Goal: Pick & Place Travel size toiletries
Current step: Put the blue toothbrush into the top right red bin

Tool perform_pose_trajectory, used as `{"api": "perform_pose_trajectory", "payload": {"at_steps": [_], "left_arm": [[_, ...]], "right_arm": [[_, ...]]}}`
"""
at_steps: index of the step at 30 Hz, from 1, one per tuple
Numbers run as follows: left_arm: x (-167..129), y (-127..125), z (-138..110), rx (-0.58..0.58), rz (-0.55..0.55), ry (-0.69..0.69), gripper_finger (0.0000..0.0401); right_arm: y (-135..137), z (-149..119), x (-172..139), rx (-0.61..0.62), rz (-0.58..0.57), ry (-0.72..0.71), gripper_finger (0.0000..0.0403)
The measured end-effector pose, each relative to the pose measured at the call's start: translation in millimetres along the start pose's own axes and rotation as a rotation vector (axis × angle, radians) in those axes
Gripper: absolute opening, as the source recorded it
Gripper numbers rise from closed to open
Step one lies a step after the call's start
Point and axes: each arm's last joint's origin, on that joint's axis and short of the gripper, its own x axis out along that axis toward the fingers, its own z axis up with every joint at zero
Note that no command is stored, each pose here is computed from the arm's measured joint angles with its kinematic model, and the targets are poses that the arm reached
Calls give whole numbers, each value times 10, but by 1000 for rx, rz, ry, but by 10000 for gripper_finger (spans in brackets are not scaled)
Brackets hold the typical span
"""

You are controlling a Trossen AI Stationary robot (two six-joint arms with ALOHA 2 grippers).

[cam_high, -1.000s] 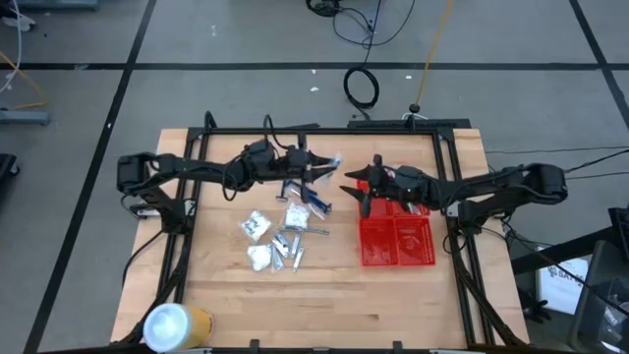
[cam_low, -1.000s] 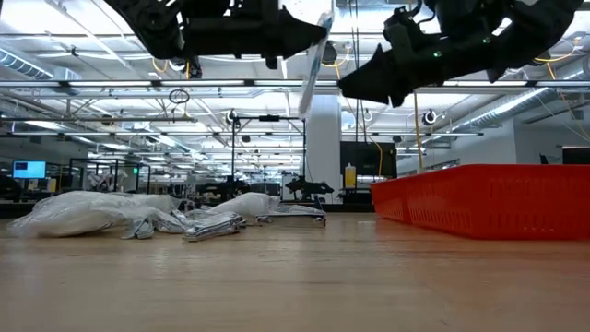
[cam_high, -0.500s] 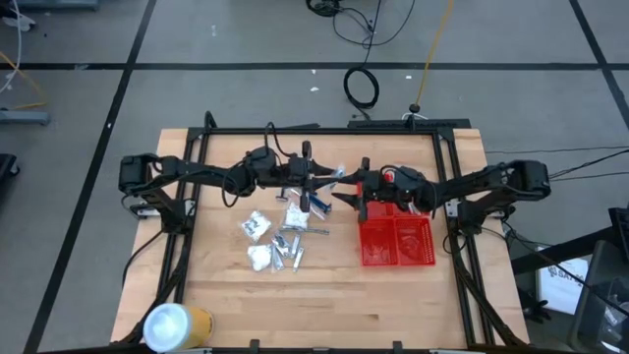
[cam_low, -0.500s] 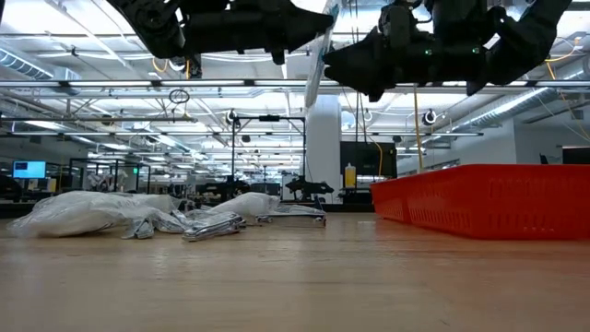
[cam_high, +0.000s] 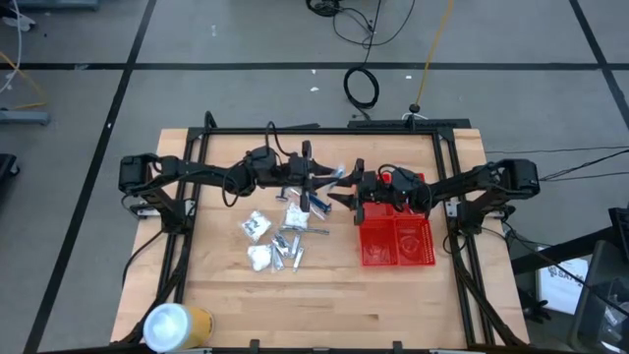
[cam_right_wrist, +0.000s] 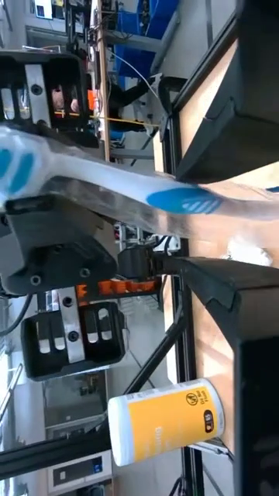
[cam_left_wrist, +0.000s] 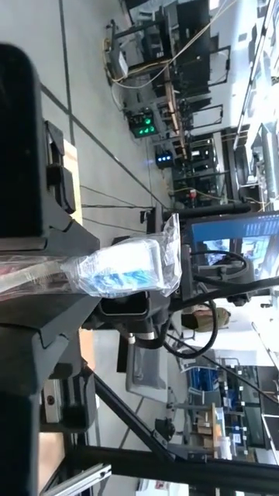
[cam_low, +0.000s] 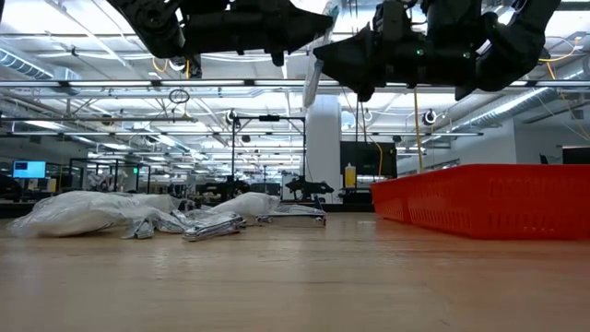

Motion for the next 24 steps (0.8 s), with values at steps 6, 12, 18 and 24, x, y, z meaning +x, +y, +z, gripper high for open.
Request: {"api": "perform_pose_trajectory", "payload": {"at_steps": [6,12,18,24], "left_arm": [[0,0,-4,-4,0,4,35],[0,-4,-1,-16,-9,1,44],[1,-8,-5,-20,-9,5,51],[2,15,-10,-88,110,18,95]], "right_arm": [[-9,8,-1,-29,-5,-8,89],[-12,9,-1,-58,-9,-8,24],[-13,0,-1,-70,-10,1,18],[-27,-10,-3,-48,-36,13,17]]}}
